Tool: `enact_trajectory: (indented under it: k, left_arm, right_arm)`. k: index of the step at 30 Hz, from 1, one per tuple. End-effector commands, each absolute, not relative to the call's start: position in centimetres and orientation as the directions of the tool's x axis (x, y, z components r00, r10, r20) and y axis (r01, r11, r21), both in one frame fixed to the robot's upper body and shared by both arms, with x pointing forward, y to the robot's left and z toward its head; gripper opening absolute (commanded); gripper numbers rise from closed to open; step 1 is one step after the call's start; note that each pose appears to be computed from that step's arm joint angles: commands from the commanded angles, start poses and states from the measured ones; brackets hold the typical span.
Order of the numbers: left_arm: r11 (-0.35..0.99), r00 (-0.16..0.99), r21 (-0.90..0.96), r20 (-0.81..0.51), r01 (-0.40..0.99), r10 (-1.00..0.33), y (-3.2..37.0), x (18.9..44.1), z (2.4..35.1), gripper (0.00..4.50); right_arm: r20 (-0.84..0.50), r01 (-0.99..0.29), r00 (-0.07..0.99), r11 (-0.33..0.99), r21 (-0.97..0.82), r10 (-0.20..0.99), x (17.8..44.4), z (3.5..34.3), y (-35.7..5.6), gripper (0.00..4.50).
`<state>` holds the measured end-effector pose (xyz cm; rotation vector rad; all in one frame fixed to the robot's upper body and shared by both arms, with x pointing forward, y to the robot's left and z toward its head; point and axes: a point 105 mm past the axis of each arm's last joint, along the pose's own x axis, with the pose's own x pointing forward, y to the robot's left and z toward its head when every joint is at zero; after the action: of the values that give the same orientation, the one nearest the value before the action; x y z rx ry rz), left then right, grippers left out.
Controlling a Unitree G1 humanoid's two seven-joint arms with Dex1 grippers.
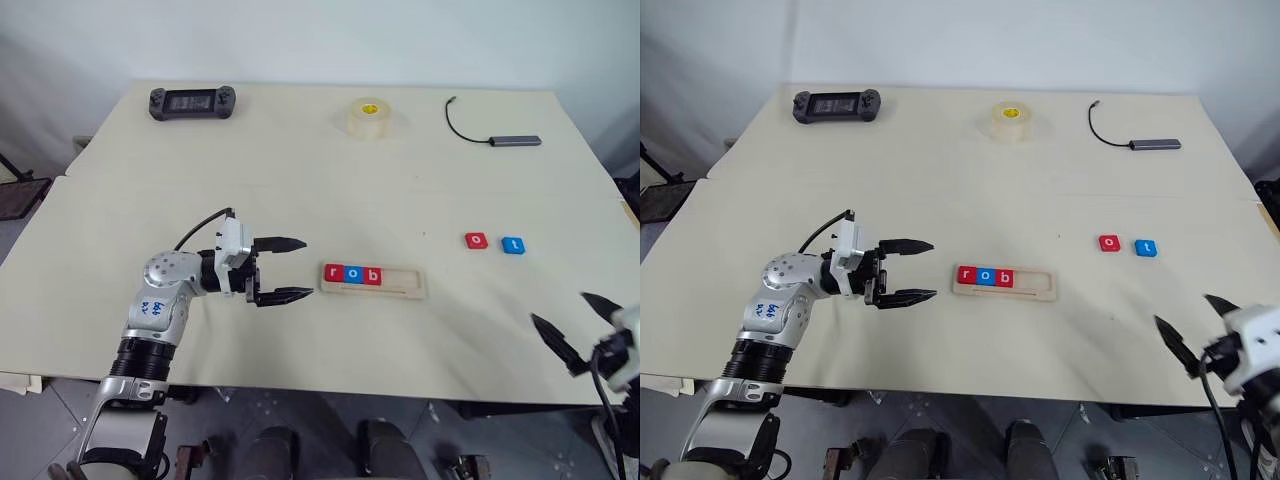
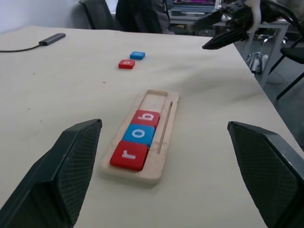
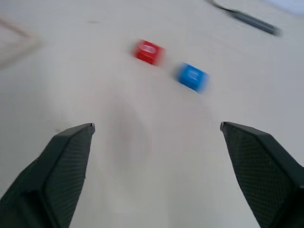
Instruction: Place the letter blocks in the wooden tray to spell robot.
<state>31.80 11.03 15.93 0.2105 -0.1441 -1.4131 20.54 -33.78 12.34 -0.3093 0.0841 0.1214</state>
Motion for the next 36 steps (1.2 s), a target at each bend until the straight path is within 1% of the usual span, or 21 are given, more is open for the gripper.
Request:
enact_trajectory:
  k: [1, 3, 5, 7, 11, 12, 14, 16, 18, 20, 23, 25, 30, 36]
  left_arm:
    - [0.133, 0.137, 0.271, 0.003, 0.953, -0.991, 11.0, 31.8, 17.1, 4.50]
    - [0.136, 0.140, 0.273, 0.005, 0.952, -0.990, 11.1, 31.8, 17.2, 4.50]
    - [0.139, 0.143, 0.274, 0.005, 0.952, -0.990, 11.1, 31.8, 17.2, 4.50]
    - [0.140, 0.144, 0.275, 0.003, 0.951, -0.990, 11.1, 31.8, 17.3, 4.50]
    - [0.149, 0.153, 0.282, 0.006, 0.948, -0.988, 11.3, 31.7, 17.4, 4.50]
    - [0.152, 0.156, 0.284, 0.008, 0.947, -0.988, 11.3, 31.7, 17.4, 4.50]
    - [0.157, 0.161, 0.283, 0.009, 0.946, -0.987, 11.4, 31.6, 17.3, 4.50]
    - [0.158, 0.162, 0.280, 0.009, 0.947, -0.987, 11.4, 31.4, 17.2, 4.50]
    - [0.158, 0.162, 0.275, 0.010, 0.948, -0.987, 11.3, 31.2, 17.1, 4.50]
    - [0.159, 0.162, 0.272, 0.011, 0.949, -0.987, 11.2, 31.2, 17.0, 4.50]
    - [0.157, 0.161, 0.270, 0.009, 0.950, -0.987, 11.1, 31.1, 17.0, 4.50]
    - [0.157, 0.160, 0.269, 0.009, 0.950, -0.987, 11.1, 31.0, 17.0, 4.50]
    - [0.171, 0.175, 0.270, 0.009, 0.947, -0.984, 11.4, 31.0, 17.1, 4.50]
    - [0.175, 0.179, 0.268, 0.009, 0.947, -0.984, 11.4, 30.9, 17.0, 4.50]
  right_arm:
    - [-0.021, -0.040, 0.999, 0.953, -0.301, 0.035, 18.9, 13.4, -34.1, 4.46]
    - [-0.007, -0.030, 1.000, 0.959, -0.283, 0.029, 18.8, 13.3, -33.6, 4.46]
    - [0.009, -0.049, 0.999, 0.962, -0.270, 0.054, 19.9, 13.6, -32.6, 4.46]
    - [-0.024, -0.111, 0.994, 0.963, -0.246, 0.109, 21.7, 13.9, -31.5, 4.46]
    - [-0.086, -0.121, 0.991, 0.967, -0.225, 0.104, 26.1, 16.2, -31.2, 4.46]
    - [-0.104, -0.127, 0.989, 0.968, -0.217, 0.107, 26.7, 16.4, -31.1, 4.46]
    - [-0.201, -0.091, 0.978, 0.971, -0.222, 0.046, 28.6, 16.4, -31.5, 4.46]
    - [-0.250, -0.034, 0.968, 0.977, -0.212, -0.021, 30.5, 17.0, -32.2, 4.46]
    - [-0.285, -0.033, 0.958, 0.986, -0.165, -0.016, 32.0, 17.2, -31.9, 4.46]
    - [-0.334, -0.028, 0.942, 0.985, -0.168, -0.030, 33.0, 16.7, -32.1, 4.46]
    - [-0.364, -0.006, 0.930, 0.990, -0.141, -0.047, 34.1, 16.3, -32.8, 4.46]
    - [-0.357, -0.001, 0.933, 0.989, -0.146, -0.051, 34.7, 16.4, -33.1, 4.46]
    - [-0.367, -0.046, 0.930, 0.991, -0.123, -0.002, 35.2, 16.5, -32.0, 4.46]
    - [-0.339, -0.079, 0.940, 0.993, -0.085, 0.045, 35.4, 17.2, -30.9, 4.46]
